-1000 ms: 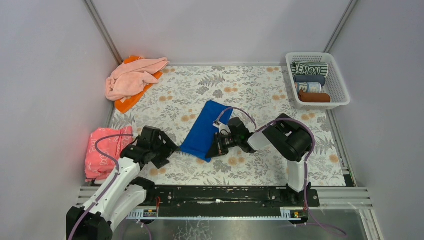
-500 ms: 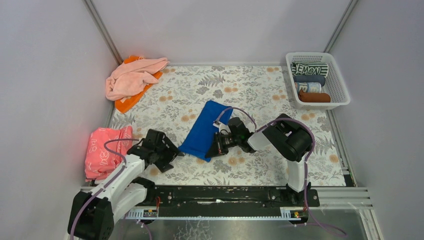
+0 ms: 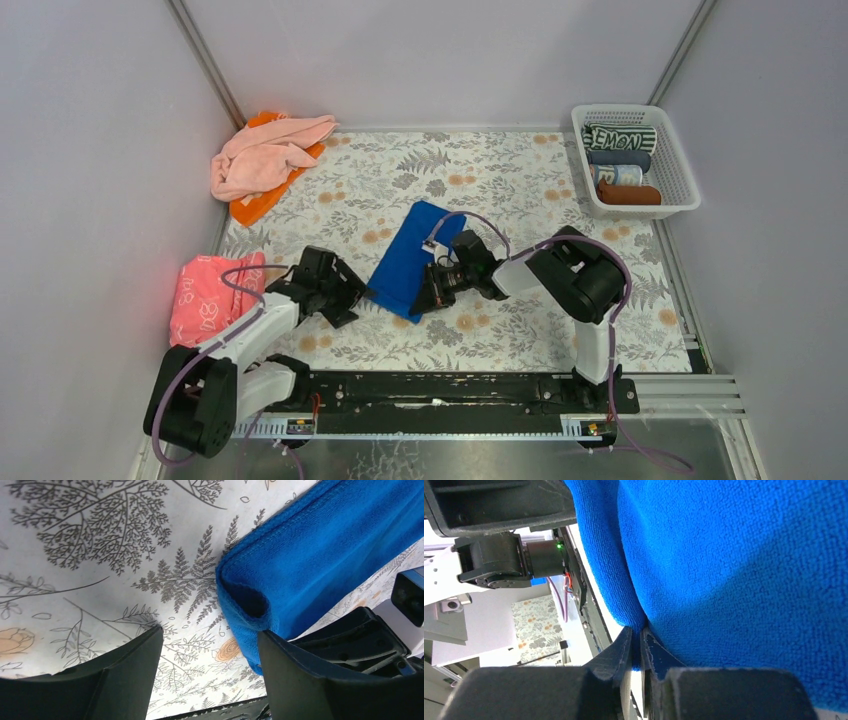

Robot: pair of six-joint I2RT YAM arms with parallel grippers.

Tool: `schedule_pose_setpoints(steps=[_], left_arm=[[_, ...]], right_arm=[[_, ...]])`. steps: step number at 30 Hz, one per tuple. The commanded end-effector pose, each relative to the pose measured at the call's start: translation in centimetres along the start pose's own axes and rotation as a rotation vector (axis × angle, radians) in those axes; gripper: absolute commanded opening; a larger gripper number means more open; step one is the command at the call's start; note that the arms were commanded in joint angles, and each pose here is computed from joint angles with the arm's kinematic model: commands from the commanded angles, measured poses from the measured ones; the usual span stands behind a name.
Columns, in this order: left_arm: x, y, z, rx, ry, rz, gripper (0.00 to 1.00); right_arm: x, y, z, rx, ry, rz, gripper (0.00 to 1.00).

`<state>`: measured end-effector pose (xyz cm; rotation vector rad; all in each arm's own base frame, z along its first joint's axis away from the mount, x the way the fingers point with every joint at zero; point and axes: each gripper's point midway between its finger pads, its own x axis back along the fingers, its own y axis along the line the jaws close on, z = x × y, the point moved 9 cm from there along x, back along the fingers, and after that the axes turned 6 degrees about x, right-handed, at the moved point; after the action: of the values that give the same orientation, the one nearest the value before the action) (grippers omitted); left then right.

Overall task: Roll the towels
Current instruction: Roll the towel at the center of the board.

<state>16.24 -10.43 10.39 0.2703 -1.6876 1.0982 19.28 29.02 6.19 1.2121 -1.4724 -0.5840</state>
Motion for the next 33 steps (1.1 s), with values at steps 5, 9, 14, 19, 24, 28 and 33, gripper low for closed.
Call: schedule_pose_setpoints(steps=[5,9,14,19,24,28,33], left_arm=[[-1.6,0.0,-0.4,-0.008,-0.01,-0.006,0.64],[-2.3,0.6,-0.4,-0.004,-0.003,-0.033,0.61],[-2.8,1.3,-0.3,0.006,0.003,-0.062,0.59],[-3.1,1.8,-0.2,0.027,0.007,-0.09,0.58],[-3.4,2.4,0.1,0.045,0.02,-0.107,0.55],[-3.4,2.4,0.1,0.051,0.023,-0.108,0.54],[-3.4,2.5,0.2,0.056,0.022,-0.104,0.52]], right_arm=[[2.1,2.9,-2.5,0.199,-0.002,0.1,0.29],[3.3,4.7,-3.5,0.345,-0.012,0.214,0.42],[3.1,7.8,-3.4,0.573,-0.008,0.338,0.47],[0.9,9.8,-2.1,0.737,0.06,0.338,0.48],[-0.6,9.0,-1.4,0.797,0.122,0.394,0.48],[-1.3,8.5,-1.2,0.855,0.154,0.428,0.49],[-1.9,7.6,-1.2,0.884,0.186,0.477,0.5]])
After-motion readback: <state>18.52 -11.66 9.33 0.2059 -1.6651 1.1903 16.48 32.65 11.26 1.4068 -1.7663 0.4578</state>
